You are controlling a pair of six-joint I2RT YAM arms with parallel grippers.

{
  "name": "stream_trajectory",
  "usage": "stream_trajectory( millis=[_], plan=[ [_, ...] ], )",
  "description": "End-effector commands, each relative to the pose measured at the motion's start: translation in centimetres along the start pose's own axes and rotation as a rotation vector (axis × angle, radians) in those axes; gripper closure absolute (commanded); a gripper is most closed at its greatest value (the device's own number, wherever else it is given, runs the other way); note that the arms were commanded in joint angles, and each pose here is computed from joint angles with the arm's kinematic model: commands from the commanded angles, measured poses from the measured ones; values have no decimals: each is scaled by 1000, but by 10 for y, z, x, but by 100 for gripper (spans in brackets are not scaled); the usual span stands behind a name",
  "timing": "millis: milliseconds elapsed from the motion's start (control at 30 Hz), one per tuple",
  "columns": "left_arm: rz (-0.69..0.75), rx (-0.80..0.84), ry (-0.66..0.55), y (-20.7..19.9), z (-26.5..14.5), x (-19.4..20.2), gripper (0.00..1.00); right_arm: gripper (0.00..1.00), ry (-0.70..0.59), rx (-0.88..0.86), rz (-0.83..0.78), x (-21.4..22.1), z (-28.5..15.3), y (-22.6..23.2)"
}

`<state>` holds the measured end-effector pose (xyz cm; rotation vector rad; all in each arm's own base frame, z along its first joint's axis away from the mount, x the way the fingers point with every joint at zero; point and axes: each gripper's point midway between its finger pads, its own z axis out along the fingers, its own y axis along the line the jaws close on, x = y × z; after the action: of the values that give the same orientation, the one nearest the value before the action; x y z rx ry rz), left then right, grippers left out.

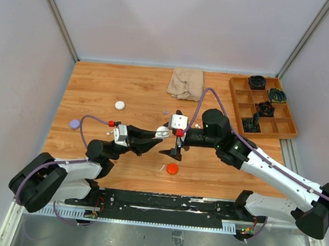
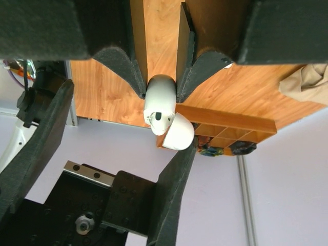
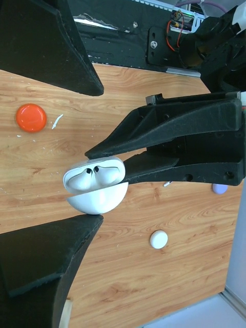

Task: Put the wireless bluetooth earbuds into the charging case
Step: Close the charging case, then place the charging case at the center of the board.

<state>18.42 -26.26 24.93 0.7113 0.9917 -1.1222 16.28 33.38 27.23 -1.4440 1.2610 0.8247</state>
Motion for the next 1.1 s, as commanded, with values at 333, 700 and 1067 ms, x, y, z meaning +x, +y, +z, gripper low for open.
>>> stream_trajectory(
  millis=[333, 700, 1067],
  plan=[
    [-59, -199, -9, 38, 5, -2, 100, 2, 24, 84, -7, 0, -9, -15],
    [-443, -512, 256, 56, -29, 55, 96, 1, 34, 426, 75, 34, -30, -53],
    [-798, -678, 607, 27, -74, 122, 92, 1, 65, 615, 111, 84, -42, -64]
  ],
)
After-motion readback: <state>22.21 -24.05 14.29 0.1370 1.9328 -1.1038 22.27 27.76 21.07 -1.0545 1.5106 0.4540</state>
